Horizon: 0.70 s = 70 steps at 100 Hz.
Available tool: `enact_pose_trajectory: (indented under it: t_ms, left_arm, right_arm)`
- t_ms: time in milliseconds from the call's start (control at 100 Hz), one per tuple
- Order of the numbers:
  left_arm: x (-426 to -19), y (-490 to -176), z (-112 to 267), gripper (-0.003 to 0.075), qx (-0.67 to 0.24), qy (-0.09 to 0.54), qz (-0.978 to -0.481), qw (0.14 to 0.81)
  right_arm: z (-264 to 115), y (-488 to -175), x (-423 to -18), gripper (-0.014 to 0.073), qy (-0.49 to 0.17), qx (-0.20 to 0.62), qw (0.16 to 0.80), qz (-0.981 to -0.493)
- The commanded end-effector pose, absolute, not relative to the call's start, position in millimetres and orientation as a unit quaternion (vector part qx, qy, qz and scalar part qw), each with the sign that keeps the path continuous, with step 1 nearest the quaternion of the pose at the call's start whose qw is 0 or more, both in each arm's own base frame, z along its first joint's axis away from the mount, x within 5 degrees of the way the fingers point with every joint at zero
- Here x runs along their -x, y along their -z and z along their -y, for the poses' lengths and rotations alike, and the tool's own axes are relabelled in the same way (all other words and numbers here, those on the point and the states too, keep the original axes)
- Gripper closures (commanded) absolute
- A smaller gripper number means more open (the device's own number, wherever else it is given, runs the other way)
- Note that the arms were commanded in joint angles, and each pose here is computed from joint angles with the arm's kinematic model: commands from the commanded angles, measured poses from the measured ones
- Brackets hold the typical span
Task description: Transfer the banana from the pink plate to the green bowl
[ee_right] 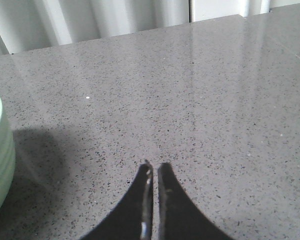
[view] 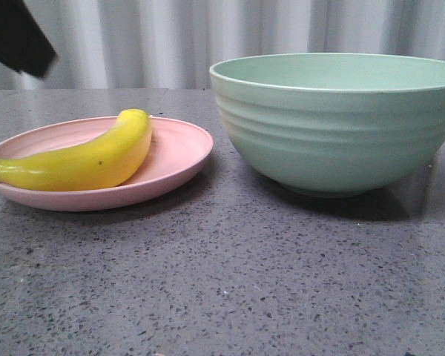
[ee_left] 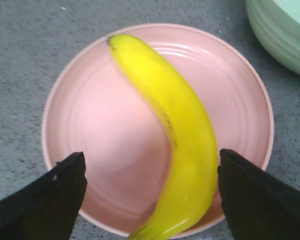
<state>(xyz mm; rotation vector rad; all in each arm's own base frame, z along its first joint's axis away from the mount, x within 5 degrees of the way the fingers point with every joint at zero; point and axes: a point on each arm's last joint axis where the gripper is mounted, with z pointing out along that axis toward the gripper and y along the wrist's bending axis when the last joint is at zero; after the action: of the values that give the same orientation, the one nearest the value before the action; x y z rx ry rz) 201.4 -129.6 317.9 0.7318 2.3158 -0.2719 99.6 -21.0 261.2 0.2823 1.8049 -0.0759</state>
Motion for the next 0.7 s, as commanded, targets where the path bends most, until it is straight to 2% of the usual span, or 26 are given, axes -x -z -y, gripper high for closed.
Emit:
enact_pose_trajectory:
  t_ms: [0, 240, 450, 570, 690]
  left_arm:
    - [-209, -326, 147, 0.022, -0.294, 0.119, -0.884, 0.343]
    - [-231, -293, 171, 0.0249, -0.312, 0.106, -0.902, 0.281]
    - [-241, -278, 178, 0.0296, -0.312, 0.102, -0.906, 0.268]
    - [-243, -278, 180, 0.0344, -0.313, 0.104, -0.901, 0.28]
    - [-244, -278, 180, 0.043, -0.317, 0.104, -0.899, 0.283]
  right_arm:
    - [21, -277, -103, 0.0657, 0.038, -0.11, 0.651, -0.75]
    - [21, -278, -103, 0.0657, 0.038, -0.109, 0.654, -0.747]
    - [21, -278, -103, 0.0657, 0.038, -0.109, 0.655, -0.746]
    - [21, -278, -103, 0.0657, 0.038, -0.109, 0.655, -0.746]
    - [21, -278, -103, 0.0657, 0.038, -0.109, 0.655, -0.746]
